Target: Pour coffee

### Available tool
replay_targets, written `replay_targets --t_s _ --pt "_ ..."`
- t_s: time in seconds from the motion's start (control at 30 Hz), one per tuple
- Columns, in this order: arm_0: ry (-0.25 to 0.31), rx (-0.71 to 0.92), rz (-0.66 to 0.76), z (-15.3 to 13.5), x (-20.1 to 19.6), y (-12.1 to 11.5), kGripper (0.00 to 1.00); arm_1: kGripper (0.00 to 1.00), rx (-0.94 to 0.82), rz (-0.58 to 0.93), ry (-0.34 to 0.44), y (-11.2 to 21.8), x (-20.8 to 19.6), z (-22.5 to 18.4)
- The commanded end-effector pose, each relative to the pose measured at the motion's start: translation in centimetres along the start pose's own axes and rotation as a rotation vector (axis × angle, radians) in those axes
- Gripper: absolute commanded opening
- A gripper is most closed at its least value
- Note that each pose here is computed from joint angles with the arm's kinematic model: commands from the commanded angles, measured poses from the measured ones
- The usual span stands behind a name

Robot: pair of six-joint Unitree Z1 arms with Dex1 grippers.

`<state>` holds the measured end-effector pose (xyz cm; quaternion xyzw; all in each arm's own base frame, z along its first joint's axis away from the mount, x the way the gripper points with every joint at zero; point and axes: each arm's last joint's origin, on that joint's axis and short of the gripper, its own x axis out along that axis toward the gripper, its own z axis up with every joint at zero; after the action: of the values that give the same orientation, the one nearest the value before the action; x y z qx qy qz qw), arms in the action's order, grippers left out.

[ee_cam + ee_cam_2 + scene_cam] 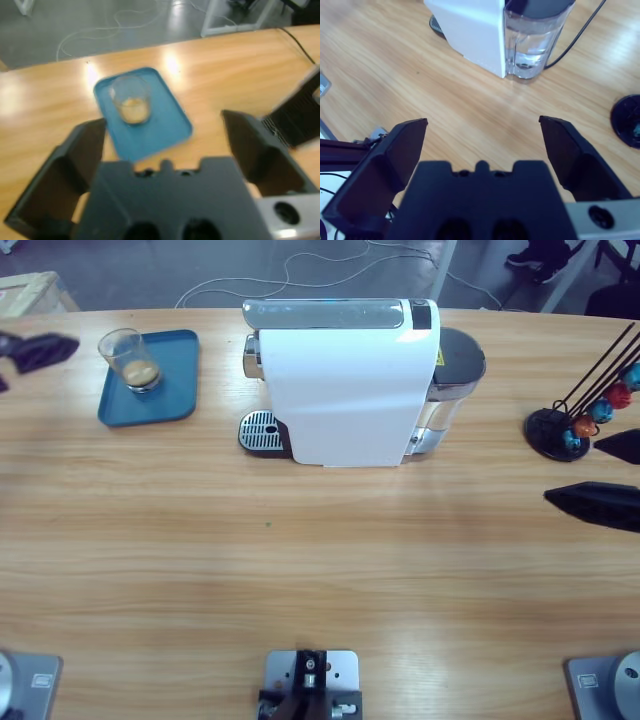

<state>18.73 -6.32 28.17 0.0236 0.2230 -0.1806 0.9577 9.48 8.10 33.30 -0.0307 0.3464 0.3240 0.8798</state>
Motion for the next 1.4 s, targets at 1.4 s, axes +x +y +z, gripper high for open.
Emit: replay_targets --t_s 1.4 --pt "0.113 0.101 -0.437 -4.5 -15.3 -3.1 1.000 0.991 -0.134 -0.149 0.000 -1.0 -1.6 -2.8"
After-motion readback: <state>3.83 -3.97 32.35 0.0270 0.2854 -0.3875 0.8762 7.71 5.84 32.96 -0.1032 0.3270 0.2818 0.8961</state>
